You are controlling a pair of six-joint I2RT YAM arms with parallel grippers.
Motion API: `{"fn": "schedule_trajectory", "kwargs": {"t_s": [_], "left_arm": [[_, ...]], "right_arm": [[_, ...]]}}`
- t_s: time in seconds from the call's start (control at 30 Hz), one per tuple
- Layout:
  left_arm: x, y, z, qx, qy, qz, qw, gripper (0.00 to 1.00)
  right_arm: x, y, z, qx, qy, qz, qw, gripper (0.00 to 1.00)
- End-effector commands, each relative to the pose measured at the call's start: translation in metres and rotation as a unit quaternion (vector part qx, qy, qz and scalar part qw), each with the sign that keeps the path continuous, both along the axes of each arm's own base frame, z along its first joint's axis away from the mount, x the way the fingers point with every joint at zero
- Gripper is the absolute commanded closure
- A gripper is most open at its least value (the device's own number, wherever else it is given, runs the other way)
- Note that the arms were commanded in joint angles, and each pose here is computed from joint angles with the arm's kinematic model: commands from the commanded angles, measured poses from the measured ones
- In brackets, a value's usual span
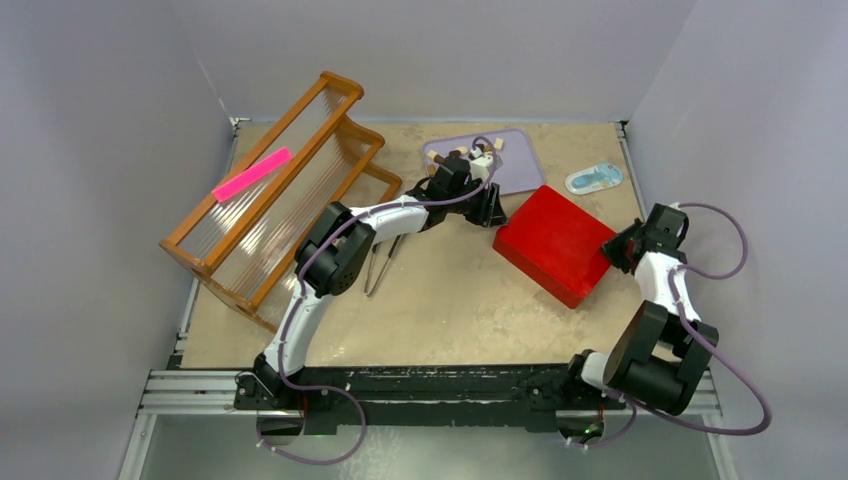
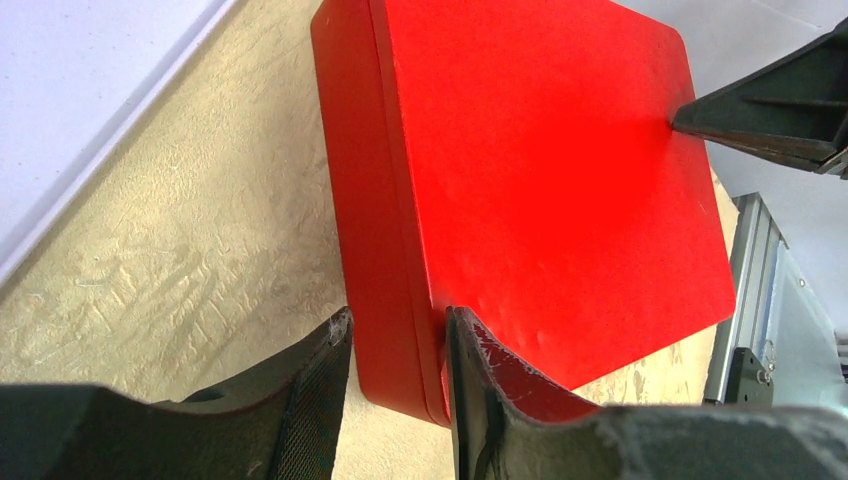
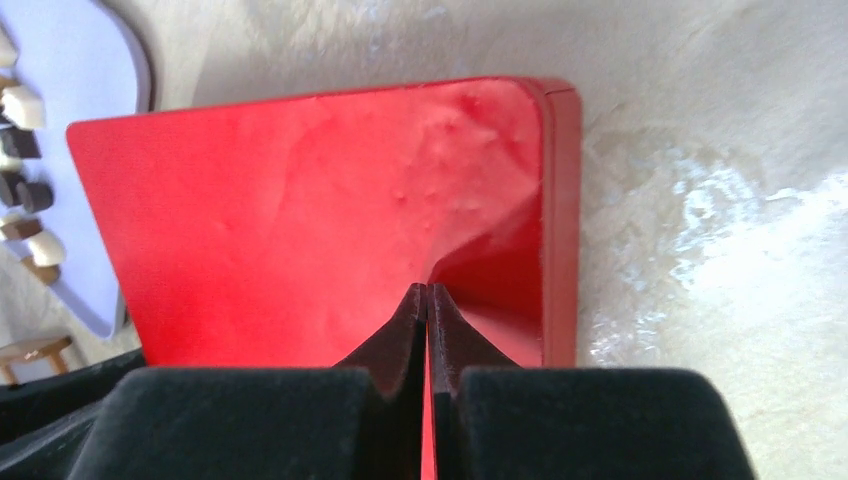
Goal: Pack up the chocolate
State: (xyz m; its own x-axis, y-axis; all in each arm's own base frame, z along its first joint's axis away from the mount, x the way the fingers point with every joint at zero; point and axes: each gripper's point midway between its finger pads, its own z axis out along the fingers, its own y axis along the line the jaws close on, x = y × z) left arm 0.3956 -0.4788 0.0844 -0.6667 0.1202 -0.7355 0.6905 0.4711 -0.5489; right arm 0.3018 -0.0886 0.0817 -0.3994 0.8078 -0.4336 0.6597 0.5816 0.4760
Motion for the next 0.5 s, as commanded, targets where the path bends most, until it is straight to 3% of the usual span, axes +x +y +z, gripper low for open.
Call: {"fn": "schedule_trajectory", "kwargs": {"t_s": [0.0,0.17,0.47], "left_arm": [[-0.004,-0.003,0.021,-0.012,-0.003,0.005,1.000,0.62],[0.001,-0.002,0.052,-0.027,-0.010,0.019,0.999,0.59],[-0.006,0.035,0.120,-0.009,-0.034,0.045,0.998,0.45]], "right_arm": [[0.001,-0.024,0.021,-0.064,-0.003,-0.019,0.998,1.00],[0.007,-0.041,0.045,-0.104,-0.016,-0.036,0.994,1.00],[-0.009,-0.037,-0.022,-0.074,0.096,-0.034,0.992,1.00]]}}
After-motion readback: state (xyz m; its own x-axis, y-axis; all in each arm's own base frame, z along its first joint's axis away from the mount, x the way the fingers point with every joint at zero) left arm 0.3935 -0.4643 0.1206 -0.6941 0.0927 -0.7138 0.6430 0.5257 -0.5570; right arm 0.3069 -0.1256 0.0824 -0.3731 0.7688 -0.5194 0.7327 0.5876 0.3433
